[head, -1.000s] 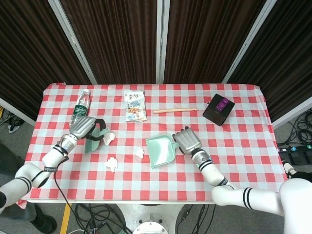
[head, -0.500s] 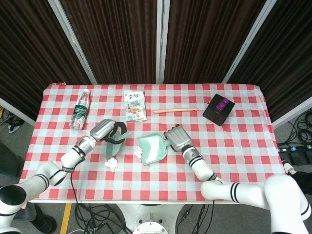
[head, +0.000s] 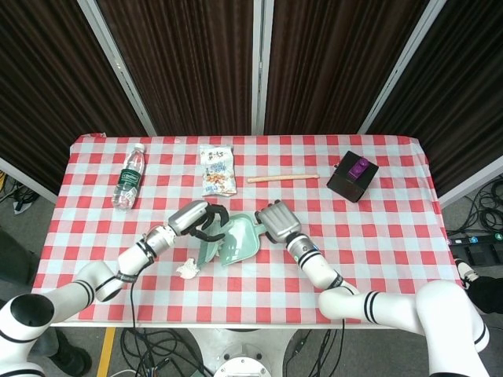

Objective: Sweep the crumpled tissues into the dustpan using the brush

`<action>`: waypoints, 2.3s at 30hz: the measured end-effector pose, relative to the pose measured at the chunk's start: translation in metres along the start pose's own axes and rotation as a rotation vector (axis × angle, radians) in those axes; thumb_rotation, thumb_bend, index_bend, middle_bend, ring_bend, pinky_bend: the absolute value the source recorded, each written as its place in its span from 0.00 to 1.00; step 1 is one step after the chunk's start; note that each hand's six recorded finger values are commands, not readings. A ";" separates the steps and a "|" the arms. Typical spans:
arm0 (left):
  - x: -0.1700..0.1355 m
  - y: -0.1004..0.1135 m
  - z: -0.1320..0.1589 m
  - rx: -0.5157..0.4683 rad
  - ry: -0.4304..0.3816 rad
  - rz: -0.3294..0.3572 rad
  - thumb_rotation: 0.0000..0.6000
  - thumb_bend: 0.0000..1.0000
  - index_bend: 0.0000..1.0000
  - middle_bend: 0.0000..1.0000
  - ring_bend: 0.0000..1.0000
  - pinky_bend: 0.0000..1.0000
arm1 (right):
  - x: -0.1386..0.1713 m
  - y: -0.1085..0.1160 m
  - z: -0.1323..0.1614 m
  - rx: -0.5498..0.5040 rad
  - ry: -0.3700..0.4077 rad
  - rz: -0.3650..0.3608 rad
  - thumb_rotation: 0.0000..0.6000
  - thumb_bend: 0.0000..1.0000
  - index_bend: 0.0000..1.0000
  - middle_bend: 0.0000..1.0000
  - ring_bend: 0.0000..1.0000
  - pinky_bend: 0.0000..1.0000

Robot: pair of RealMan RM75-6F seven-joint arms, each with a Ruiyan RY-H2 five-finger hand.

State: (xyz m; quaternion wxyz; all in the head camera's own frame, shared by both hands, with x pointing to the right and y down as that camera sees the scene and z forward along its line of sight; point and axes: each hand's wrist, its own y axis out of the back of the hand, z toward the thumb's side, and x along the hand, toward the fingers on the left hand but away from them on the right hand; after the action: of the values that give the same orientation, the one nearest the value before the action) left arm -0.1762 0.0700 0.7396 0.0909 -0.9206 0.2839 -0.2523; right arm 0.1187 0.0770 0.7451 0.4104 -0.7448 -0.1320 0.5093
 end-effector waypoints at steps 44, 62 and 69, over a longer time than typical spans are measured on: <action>-0.066 -0.043 -0.005 0.281 0.204 0.234 1.00 0.54 0.55 0.55 0.74 0.91 | 0.002 -0.003 0.005 0.073 0.099 0.028 1.00 0.60 0.66 0.55 0.37 0.32; 0.005 -0.053 0.014 0.194 0.101 0.281 1.00 0.54 0.56 0.55 0.72 0.91 | -0.003 -0.001 0.009 0.002 0.085 0.045 1.00 0.62 0.66 0.55 0.36 0.31; 0.013 -0.053 0.025 0.078 0.062 0.302 1.00 0.54 0.56 0.55 0.72 0.91 | -0.003 0.002 0.005 -0.080 0.077 0.044 1.00 0.62 0.66 0.55 0.36 0.31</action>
State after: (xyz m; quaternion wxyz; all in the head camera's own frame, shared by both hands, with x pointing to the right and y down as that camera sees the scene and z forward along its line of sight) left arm -0.1288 0.1071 0.7403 0.1545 -0.8548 0.4120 -0.2750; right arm 0.1127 0.0757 0.7447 0.3739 -0.7823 -0.1201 0.4835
